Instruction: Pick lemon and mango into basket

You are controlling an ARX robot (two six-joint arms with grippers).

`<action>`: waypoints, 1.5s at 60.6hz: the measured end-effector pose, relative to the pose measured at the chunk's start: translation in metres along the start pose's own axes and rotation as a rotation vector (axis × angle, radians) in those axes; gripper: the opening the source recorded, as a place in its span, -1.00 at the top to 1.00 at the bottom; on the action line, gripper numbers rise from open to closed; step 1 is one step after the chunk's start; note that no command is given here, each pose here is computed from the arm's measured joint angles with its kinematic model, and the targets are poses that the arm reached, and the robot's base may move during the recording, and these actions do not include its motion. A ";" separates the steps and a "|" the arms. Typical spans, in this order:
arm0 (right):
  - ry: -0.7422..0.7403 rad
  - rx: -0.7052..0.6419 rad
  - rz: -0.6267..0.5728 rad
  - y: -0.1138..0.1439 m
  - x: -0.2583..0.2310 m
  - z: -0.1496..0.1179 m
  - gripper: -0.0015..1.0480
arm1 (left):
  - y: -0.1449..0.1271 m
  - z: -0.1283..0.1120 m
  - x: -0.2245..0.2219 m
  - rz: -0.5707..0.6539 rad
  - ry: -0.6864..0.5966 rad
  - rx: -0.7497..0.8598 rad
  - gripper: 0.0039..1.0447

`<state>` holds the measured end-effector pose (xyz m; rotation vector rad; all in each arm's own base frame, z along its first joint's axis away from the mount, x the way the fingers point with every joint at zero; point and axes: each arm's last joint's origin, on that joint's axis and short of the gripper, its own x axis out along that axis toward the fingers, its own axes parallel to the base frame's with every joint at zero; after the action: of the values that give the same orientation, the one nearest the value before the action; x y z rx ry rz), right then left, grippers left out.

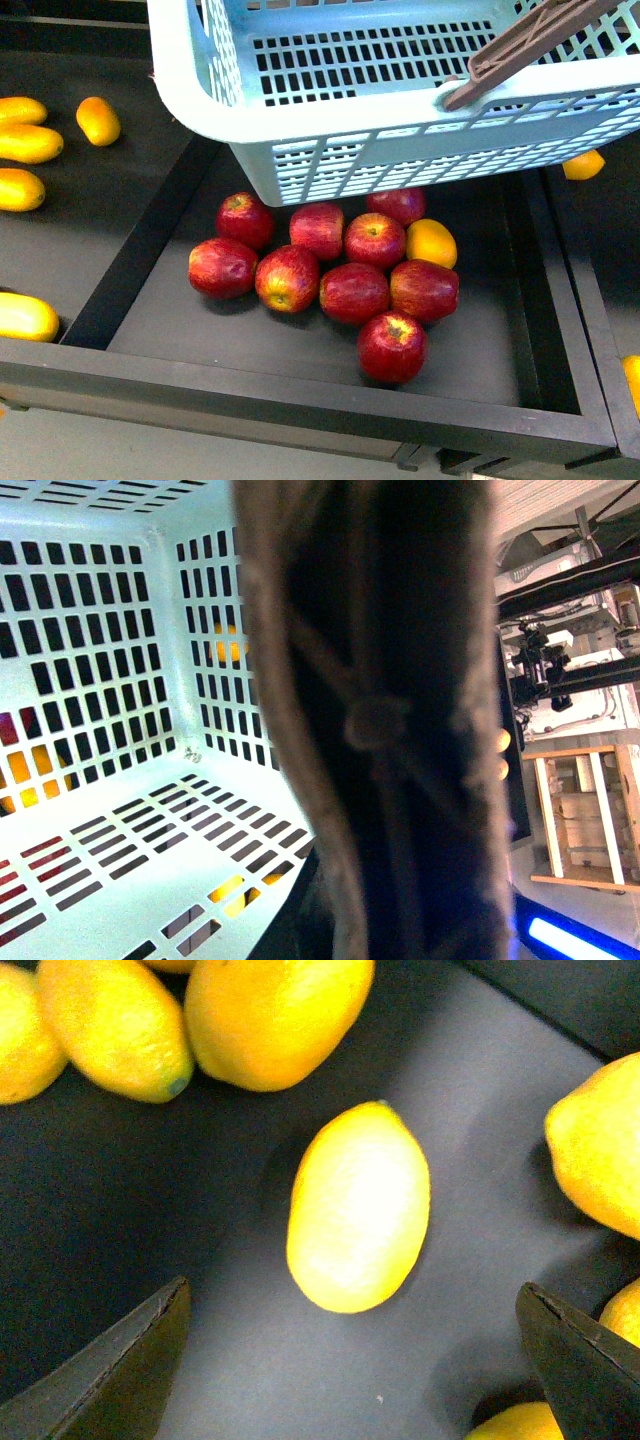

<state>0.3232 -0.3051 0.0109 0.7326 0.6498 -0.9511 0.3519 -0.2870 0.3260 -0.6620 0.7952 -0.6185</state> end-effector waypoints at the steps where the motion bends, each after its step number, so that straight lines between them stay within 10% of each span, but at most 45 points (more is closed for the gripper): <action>1: 0.000 0.006 0.000 0.000 0.002 0.001 -0.83 | 0.000 0.000 0.000 0.000 0.000 0.000 0.92; 57: 0.060 0.060 -0.061 0.008 0.069 -0.004 -0.82 | 0.000 0.000 0.000 0.000 0.000 0.000 0.92; 70: 0.059 0.061 -0.050 0.003 0.074 -0.010 -0.10 | 0.000 0.000 0.000 0.000 0.000 0.000 0.92; 91: 0.034 -0.024 0.133 0.009 0.015 -0.004 0.02 | 0.000 0.000 0.000 0.000 0.000 0.000 0.92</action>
<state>0.3375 -0.3060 -0.0007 0.7621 0.6335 -0.8094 0.3519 -0.2870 0.3260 -0.6616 0.7951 -0.6187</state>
